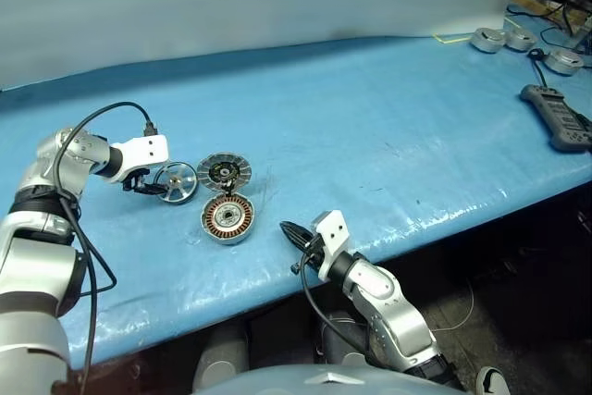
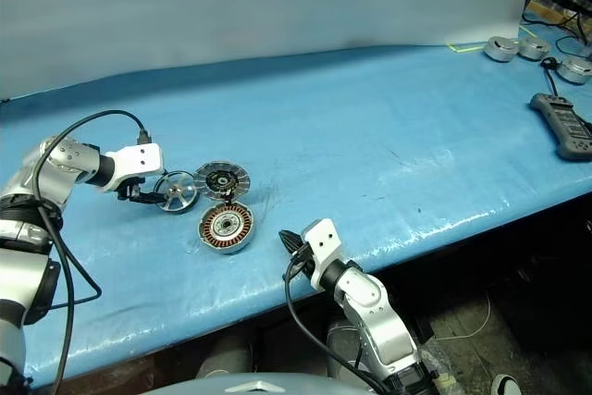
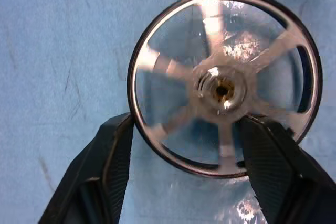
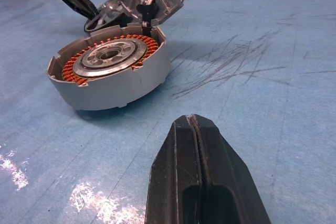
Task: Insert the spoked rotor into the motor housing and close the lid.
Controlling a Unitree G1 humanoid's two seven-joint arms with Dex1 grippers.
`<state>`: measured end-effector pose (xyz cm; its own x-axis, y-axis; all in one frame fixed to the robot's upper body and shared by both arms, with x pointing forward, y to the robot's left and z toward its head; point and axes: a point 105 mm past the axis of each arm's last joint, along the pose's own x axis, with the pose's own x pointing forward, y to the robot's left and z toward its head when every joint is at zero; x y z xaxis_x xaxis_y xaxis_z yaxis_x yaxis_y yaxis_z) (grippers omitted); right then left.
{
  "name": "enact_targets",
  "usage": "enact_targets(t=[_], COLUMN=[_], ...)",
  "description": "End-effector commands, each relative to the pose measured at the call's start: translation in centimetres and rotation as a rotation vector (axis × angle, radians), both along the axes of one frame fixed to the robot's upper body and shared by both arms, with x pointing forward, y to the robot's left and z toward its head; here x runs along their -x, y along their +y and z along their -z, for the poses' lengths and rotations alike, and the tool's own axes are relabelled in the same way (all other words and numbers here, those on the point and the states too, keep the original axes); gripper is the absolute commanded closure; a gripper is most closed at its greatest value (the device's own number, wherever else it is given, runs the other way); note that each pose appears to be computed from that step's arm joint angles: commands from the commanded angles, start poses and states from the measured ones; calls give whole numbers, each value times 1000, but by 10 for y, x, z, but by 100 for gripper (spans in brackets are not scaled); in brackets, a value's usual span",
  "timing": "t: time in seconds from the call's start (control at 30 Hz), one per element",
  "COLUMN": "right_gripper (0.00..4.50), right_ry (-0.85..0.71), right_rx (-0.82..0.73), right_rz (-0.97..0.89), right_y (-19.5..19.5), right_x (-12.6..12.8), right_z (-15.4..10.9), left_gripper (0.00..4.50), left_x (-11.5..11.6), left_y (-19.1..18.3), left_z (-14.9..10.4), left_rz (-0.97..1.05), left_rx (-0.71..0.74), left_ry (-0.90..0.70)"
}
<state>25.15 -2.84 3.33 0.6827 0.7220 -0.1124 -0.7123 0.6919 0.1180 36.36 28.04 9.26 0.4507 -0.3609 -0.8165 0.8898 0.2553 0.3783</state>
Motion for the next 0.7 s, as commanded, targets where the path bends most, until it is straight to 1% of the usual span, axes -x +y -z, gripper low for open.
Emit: enact_targets(t=[0.03,0.3,0.47,0.53,0.63,0.7], right_gripper=[450,450,450,450,450,450], right_ry=[-35,-35,-33,-33,-30,-29], right_rx=[-14,-11,-7,-6,-7,-6], right_rz=[-9,-13,-7,-6,-4,-4], right_y=[3,4,3,3,3,3], right_x=[-3,-4,-4,-4,-4,-4], right_z=[-10,-10,-9,-9,-8,-8], left_gripper=[117,117,117,117,117,117], left_x=[-2,-2,-5,-5,0,0], left_y=[-4,-8,-10,-7,3,4], left_z=[-19,-25,-41,-44,-42,-44], left_rz=[23,44,54,39,37,44], left_rx=[35,34,36,30,-37,-51], left_ry=[-54,-81,-122,-110,-81,-93])
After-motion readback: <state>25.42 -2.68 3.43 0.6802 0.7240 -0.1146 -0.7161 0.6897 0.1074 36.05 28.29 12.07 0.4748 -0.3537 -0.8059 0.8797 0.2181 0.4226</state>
